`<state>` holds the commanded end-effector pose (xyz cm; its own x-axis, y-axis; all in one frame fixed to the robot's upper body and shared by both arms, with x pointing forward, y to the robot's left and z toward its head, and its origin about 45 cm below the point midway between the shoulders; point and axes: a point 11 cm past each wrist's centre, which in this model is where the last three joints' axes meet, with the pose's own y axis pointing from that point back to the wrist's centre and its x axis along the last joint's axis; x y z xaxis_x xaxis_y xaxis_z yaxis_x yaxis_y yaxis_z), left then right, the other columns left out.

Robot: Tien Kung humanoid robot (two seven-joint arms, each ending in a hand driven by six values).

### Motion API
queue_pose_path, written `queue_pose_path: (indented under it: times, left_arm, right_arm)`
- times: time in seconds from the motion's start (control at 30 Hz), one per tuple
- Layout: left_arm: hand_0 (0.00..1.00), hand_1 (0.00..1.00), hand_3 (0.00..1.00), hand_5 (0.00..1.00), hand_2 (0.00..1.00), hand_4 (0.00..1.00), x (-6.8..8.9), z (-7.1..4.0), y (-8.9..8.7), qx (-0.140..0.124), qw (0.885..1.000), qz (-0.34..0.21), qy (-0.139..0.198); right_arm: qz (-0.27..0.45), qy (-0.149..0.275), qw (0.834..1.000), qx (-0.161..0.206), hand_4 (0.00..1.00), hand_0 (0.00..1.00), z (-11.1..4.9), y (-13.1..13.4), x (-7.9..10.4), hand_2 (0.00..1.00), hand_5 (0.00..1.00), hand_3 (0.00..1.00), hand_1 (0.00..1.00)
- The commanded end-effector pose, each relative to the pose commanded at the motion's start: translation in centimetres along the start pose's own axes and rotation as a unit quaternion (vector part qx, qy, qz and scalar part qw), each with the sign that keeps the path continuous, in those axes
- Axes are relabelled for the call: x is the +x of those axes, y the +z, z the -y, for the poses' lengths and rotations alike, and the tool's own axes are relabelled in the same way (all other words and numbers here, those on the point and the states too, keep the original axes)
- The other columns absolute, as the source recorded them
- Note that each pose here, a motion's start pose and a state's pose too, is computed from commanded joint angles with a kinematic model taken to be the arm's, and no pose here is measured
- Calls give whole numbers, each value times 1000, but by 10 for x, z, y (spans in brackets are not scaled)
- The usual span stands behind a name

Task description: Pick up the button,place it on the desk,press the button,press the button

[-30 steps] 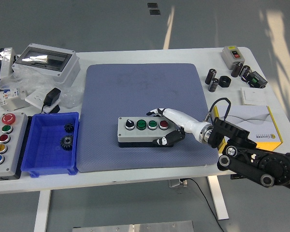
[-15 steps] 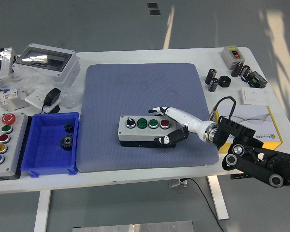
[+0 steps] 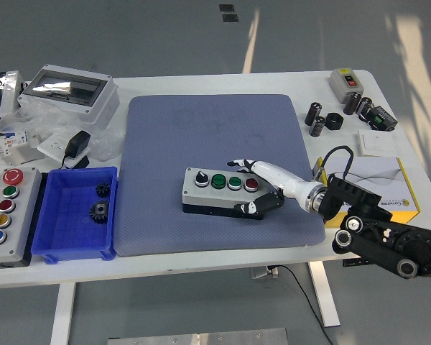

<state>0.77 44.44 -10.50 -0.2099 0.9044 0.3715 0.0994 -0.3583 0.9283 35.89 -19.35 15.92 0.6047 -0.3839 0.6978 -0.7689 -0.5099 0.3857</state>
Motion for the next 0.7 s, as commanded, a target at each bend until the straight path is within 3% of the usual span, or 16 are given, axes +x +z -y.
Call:
queue_pose_path:
  times: [0.7]
  left_arm:
    - [623,569,601,151,545,552,0,0,0,0,1000,1,0]
  right_arm:
    - [-29,-1,1000,5,673,807,-2,-3,-3,900,80,998,887]
